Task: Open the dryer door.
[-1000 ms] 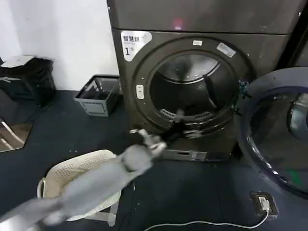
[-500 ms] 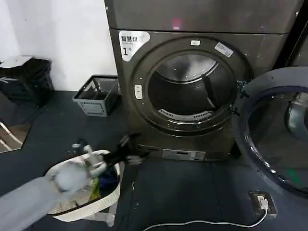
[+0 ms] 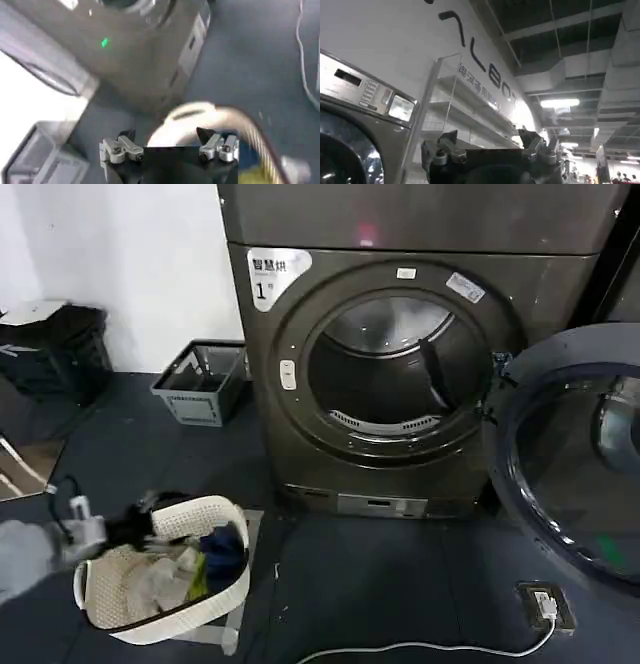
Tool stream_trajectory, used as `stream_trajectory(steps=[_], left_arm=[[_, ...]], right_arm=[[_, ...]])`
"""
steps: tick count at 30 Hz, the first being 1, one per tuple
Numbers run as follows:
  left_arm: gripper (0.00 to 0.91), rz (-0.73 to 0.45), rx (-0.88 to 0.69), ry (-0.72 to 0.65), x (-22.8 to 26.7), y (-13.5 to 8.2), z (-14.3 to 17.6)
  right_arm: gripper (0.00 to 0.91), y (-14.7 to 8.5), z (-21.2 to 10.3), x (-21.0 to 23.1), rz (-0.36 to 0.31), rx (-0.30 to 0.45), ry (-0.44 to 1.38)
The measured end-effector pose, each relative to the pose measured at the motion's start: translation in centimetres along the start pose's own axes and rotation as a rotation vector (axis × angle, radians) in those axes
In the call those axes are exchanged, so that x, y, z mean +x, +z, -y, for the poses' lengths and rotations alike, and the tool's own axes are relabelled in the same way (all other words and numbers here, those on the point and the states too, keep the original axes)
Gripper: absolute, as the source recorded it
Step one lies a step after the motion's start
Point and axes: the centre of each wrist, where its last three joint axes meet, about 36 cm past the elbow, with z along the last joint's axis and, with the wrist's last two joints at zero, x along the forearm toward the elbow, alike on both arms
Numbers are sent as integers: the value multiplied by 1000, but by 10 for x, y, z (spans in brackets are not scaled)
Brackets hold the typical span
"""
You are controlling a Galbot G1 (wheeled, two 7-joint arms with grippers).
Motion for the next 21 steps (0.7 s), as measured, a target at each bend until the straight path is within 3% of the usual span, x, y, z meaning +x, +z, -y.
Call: stream_trajectory(steps=[7,21], left_arm=[[907,-123,-56,71,26,14,-13],[907,-254,-150,182,40,33,-13]], right_arm=[[907,1,2,-3,2,3,-2],[907,-2,6,0,2,16,-9]])
